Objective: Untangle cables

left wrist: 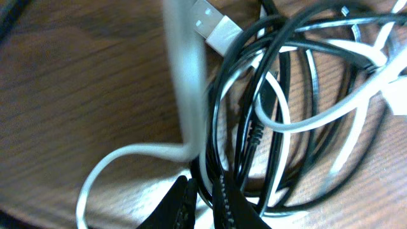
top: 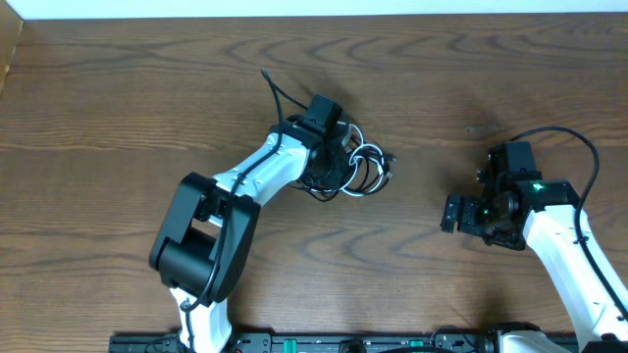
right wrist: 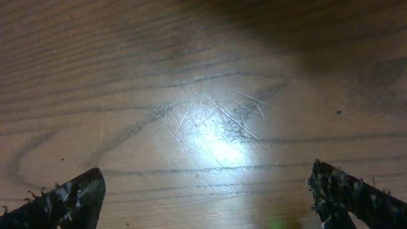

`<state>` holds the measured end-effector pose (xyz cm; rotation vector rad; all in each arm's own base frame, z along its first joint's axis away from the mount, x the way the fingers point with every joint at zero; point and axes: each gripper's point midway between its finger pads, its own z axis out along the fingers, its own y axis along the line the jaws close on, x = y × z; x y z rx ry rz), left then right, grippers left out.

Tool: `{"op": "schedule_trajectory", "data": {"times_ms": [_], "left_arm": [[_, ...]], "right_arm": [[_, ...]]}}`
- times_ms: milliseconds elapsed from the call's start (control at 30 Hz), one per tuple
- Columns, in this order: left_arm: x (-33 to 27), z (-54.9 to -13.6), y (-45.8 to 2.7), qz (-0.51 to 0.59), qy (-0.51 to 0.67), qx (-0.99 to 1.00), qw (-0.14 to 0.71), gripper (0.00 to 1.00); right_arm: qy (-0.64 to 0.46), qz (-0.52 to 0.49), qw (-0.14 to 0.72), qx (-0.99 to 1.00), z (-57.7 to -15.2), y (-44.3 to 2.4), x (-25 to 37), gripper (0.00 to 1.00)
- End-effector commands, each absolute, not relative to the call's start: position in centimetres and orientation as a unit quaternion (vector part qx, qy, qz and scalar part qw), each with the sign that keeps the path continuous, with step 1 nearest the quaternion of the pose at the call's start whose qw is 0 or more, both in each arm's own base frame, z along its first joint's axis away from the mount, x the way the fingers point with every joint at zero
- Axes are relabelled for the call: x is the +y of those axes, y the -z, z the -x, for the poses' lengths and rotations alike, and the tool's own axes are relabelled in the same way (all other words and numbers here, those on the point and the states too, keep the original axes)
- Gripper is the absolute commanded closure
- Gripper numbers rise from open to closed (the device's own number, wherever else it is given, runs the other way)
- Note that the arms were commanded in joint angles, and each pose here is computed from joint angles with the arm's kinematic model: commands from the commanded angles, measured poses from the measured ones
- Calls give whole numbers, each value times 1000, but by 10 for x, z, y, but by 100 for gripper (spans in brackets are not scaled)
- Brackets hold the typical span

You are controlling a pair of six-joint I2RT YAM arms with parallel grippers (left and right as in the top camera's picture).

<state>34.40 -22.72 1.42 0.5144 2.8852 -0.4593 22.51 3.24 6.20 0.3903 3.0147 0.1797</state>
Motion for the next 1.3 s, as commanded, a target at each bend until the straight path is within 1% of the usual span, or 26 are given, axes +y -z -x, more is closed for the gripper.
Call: {"op": "schedule_trajectory", "data": {"times_ms": [0,100,167,233,367,433,467,500,533,600,900,1033,1267], "left_arm": [[-219,-352,-54,-167,168,963,127,84],[-217,-352,-76,-167,173,960,147,83],[-216,-351,-88,-168,176,957,158,76],[-216,-350,-96,-168,178,955,165,71],[-215,-348,-97,-168,177,956,163,67],[-214,-346,-96,-168,176,957,159,62],[-214,-346,-96,-168,176,957,159,58],[-214,-347,-96,-168,176,957,160,49],[-214,-347,-96,-168,177,956,161,43],[-215,-349,-96,-168,177,956,163,35],[-216,-349,-86,-168,175,958,154,32],[-216,-349,-80,-167,173,960,147,28],[-215,-348,-77,-166,171,961,142,28]], "right_arm": [[-57,-134,56,988,-229,-66,31,1],[-57,-134,56,988,-229,-66,31,1],[-57,-134,56,988,-229,-66,31,1],[-57,-134,56,988,-229,-66,31,1],[-57,-134,56,988,-229,-66,31,1],[-57,-134,56,988,-229,-66,31,1],[-57,-134,56,988,-229,-66,31,1],[-57,-134,56,988,-229,-66,31,1],[-57,-134,56,988,-229,-66,31,1],[-57,-134,56,988,-229,-66,31,1],[-57,-134,56,988,-229,-66,31,1],[-57,-134,56,988,-229,-66,31,1],[-57,-134,56,988,-229,-66,31,1]]}}
